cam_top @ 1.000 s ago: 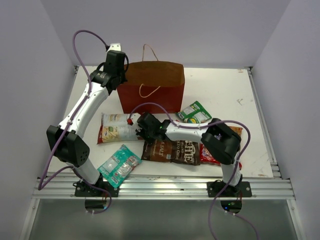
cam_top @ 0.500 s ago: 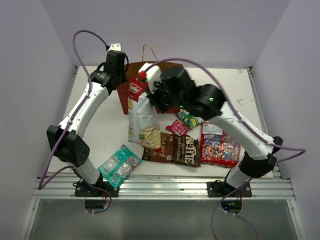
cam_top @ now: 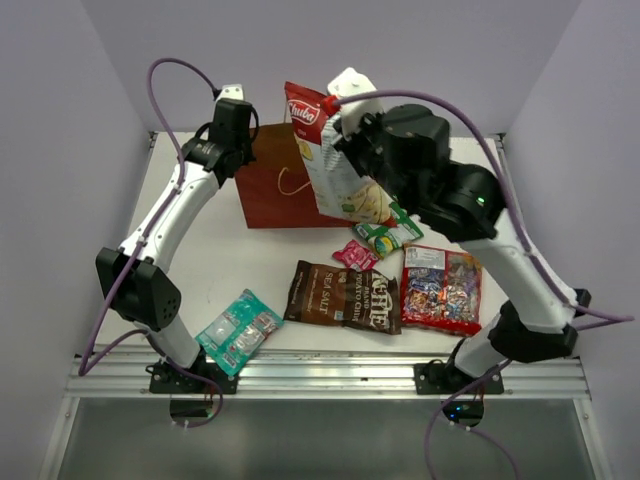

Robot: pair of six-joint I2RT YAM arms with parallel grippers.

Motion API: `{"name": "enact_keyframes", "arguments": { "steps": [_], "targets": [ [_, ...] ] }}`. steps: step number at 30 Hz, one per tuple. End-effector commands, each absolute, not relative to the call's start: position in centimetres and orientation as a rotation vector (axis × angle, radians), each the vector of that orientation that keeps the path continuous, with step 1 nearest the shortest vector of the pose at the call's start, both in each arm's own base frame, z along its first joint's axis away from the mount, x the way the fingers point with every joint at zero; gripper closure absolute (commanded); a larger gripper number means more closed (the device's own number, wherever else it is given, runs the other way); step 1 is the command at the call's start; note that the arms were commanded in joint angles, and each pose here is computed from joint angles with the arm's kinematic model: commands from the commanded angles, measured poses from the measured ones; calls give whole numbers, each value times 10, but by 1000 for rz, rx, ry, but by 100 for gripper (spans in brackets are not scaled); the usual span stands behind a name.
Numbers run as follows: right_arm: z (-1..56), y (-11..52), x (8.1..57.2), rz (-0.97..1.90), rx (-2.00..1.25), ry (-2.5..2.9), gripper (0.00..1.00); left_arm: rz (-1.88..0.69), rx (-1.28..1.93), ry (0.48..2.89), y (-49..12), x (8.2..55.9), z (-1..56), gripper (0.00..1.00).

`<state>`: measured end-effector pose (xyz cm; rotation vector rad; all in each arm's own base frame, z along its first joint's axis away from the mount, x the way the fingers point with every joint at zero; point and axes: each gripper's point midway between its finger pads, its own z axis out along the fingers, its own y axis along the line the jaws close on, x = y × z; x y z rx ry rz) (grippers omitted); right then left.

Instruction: Place the snacks into the paper bag

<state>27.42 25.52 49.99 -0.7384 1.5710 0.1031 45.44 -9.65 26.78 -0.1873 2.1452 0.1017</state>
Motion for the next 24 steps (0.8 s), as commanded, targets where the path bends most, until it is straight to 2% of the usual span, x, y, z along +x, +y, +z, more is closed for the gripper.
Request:
{"name": "enact_keyframes", "arguments": {
  "steps": [1,2,3,5,8,14,24],
  "targets": [
    [553,245,339,-92,-512,1415,100,122,-163,2159,-96,457,267,100],
    [550,255,357,-93,-495,1424,100,122,-163,2160,-96,457,267,100],
    [581,242,355,-69,-422,1367,100,117,-165,2161,-97,457,267,100],
    [599,234,364,-73,-360,1318,100,113,-166,2163,-97,457,265,100],
    [603,228,380,-102,-342,1290,100,100,-156,2175,-100,456,262,100],
    [574,244,412,-87,-390,1311,100,71,-141,2180,-106,460,260,100],
    [600,239,430,-84,-295,1239,100,71,-134,2183,-106,459,258,100]
  ]
}}
